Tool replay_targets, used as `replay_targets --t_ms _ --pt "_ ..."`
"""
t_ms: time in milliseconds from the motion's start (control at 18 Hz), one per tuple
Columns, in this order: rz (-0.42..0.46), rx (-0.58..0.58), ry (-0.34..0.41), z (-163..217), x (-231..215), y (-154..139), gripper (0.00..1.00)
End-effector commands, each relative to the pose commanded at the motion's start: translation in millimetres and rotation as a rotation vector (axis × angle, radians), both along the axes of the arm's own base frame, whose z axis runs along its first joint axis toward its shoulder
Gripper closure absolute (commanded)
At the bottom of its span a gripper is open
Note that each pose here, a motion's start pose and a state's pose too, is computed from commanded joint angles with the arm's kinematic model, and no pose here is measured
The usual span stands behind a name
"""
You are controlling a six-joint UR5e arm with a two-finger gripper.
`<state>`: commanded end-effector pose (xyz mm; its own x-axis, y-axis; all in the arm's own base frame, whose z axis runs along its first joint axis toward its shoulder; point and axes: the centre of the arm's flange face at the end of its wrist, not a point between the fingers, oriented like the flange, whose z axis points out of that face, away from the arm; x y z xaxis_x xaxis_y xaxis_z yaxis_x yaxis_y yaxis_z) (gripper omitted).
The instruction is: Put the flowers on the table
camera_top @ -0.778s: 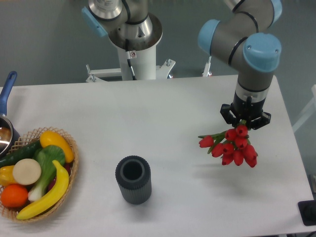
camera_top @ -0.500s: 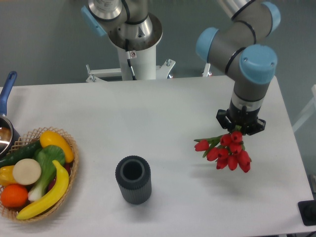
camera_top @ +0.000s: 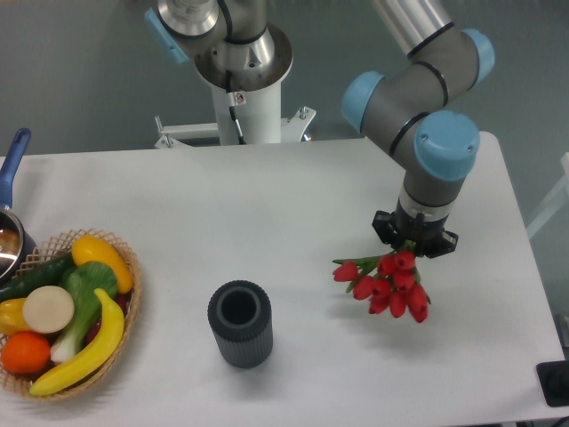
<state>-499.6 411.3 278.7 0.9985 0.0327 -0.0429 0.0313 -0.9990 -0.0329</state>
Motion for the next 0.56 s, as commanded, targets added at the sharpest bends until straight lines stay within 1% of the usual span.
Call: replay_targets --t_ms 167,222,333,389,556 --pt "0.009 0.039 0.076 4.5 -1.8 -7.7 0.00" --pt "0.021 0.052 0.103 12.2 -4.4 -13.9 0.00" --pt "0.035 0.058 0.121 18.7 -10.1 -28.3 0.00" --pt "0.034 0.063 0.132 25.1 -9.4 -27.6 0.00" --pt "0.028 0.066 0.139 21.8 -7.8 -23.2 0.00"
